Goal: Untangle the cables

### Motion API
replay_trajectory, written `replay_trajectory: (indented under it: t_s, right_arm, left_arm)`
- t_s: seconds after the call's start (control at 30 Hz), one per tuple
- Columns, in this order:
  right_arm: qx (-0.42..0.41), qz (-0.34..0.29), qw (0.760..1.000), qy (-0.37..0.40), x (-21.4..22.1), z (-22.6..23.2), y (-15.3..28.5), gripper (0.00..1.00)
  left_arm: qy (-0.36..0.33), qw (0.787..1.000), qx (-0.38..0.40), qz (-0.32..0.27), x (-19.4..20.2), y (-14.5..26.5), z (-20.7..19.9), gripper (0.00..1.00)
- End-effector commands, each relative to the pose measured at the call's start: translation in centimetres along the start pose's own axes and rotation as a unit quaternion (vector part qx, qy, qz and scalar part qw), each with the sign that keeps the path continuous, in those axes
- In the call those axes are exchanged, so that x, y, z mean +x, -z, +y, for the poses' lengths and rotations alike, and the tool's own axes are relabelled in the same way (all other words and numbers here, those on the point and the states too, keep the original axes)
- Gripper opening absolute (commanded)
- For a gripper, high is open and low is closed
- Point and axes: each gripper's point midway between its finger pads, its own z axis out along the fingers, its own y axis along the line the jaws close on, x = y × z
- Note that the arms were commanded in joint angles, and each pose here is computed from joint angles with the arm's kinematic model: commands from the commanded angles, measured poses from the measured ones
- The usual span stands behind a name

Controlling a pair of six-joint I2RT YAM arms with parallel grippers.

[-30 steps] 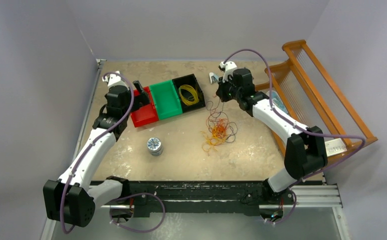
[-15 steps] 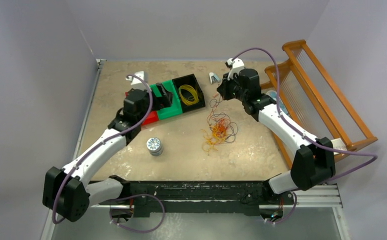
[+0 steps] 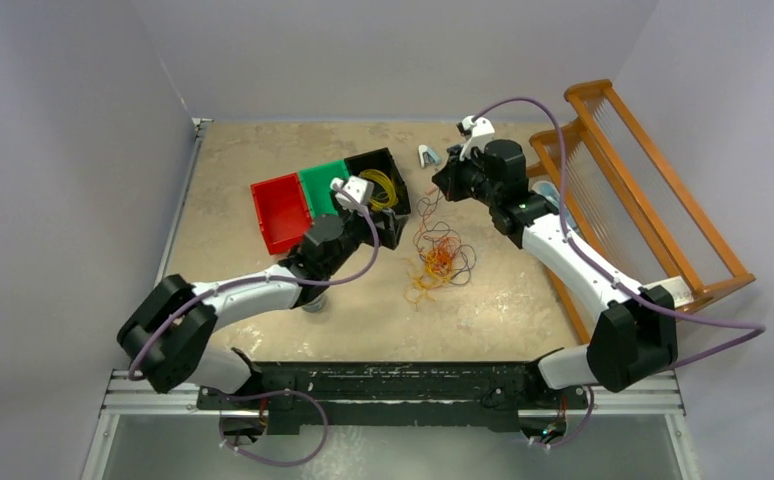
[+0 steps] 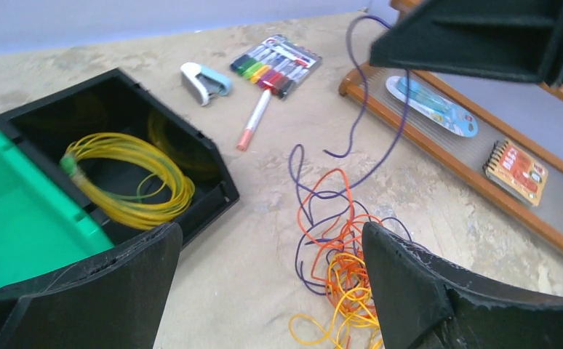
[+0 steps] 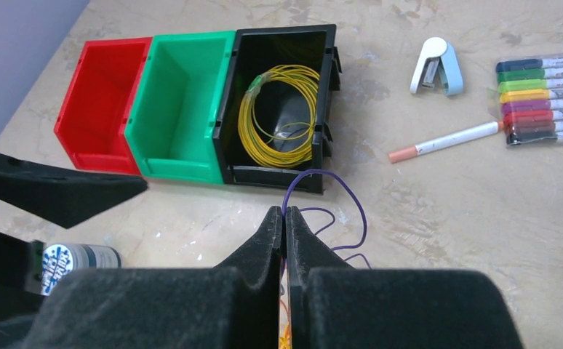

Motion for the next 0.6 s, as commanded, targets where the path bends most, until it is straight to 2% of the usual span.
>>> replay_trajectory:
  t_s: [0.0,0.23,0.57]
  right_arm:
    - [-0.036,-0.045,0.998,-0.007,-3.2,2.0,1.2,0.0]
    - [-0.042,-0.039,0.998,-0.014,-3.0,2.3,1.1,0.0]
    - [-0.062,-0.035,0.997,-0.016,-3.4,3.1,1.5,0.0]
  left_arm:
    - [-0.077,0.986,0.095,-0.111,-3.4,-0.8,-3.9,0.94]
    - [-0.138,0.97,0.151,-0.133,-1.7,-2.4,-6.8,0.95]
    - [-0.166,0.964,0.131,-0.163,-1.0,-6.1,-7.0,0.94]
